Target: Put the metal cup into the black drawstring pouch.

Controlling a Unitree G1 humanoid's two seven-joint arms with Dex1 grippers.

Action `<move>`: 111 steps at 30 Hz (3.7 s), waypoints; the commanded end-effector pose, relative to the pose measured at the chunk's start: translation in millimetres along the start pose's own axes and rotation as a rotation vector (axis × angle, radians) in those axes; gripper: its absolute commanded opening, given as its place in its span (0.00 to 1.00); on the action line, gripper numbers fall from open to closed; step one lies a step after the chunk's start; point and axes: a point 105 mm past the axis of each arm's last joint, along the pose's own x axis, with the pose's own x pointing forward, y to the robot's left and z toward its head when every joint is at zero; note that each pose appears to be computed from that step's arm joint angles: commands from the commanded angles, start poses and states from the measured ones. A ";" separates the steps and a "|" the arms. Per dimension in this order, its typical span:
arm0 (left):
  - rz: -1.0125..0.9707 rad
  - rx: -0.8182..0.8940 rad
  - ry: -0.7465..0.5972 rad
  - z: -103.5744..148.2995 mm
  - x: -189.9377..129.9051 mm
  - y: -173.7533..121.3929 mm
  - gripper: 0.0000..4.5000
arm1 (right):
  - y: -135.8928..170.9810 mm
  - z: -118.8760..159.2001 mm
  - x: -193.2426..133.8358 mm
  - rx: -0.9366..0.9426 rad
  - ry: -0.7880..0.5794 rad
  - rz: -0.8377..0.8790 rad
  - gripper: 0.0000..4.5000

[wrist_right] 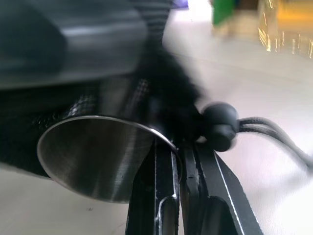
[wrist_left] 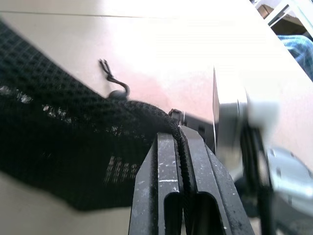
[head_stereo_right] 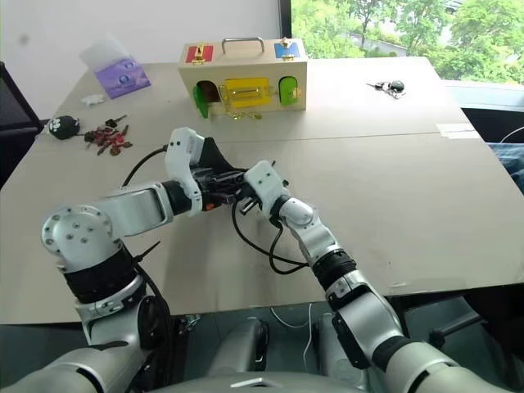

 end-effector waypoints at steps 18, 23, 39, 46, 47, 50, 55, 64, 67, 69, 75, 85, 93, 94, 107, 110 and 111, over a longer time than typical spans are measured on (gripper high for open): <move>-0.249 -0.004 -0.145 22.6 -1.5 -48.5 0.00 | 1.5 57.3 24.0 0.191 -0.089 0.116 0.01; -0.242 -0.077 -0.210 27.9 -8.5 -23.5 0.00 | -6.5 46.0 5.1 -0.028 -0.006 0.194 0.34; -0.214 0.053 -0.271 25.8 -22.2 58.0 0.00 | -48.8 73.1 -67.2 -0.098 0.109 0.185 0.99; -0.217 0.116 -0.230 23.6 -26.3 62.3 0.00 | -51.1 39.4 -66.0 -0.103 0.168 0.153 0.99; -0.221 0.122 -0.228 23.5 -27.3 61.7 0.00 | -52.7 35.8 -65.2 -0.124 0.177 0.144 0.99; -0.251 0.144 -0.208 20.5 -31.6 56.6 0.00 | -61.5 31.9 -59.0 -0.181 0.162 0.083 0.99; -0.320 0.174 -0.176 12.1 -41.2 42.3 0.00 | -63.3 31.8 -42.7 -0.227 0.078 0.046 0.99; -0.310 0.190 -0.149 -3.7 -48.0 40.3 0.00 | -23.6 47.3 -33.6 -0.126 -0.089 0.214 0.99; -0.306 0.192 -0.147 -5.4 -49.1 40.5 0.00 | -16.5 41.6 -30.6 -0.145 -0.074 0.231 0.99; -0.307 0.193 -0.148 -5.9 -49.9 39.8 0.00 | -12.1 36.2 -28.3 -0.155 -0.059 0.240 0.88; -0.297 0.193 -0.156 -4.1 -53.4 41.9 0.00 | -10.1 18.3 -26.3 -0.130 -0.019 0.215 0.29; -0.258 0.184 -0.160 -1.8 -62.3 57.0 0.00 | -40.2 9.2 -55.2 -0.156 0.026 0.080 0.02; -0.281 0.199 -0.118 -6.4 -62.8 57.3 0.00 | -14.5 10.6 -72.8 -0.097 0.027 0.231 0.20; -0.282 0.201 -0.113 -6.6 -62.7 57.5 0.00 | -12.3 10.3 -70.5 -0.098 0.022 0.227 0.28; -0.274 0.234 -0.088 -7.8 -64.8 56.6 0.00 | -8.4 5.2 -71.3 -0.195 0.072 0.315 0.83; -0.263 0.230 -0.094 -7.7 -67.2 58.5 0.00 | -6.8 10.7 -84.2 -0.149 0.074 0.384 0.83; -0.261 0.228 -0.095 -8.3 -68.0 59.4 0.00 | -6.4 12.6 -84.5 -0.143 0.073 0.388 0.83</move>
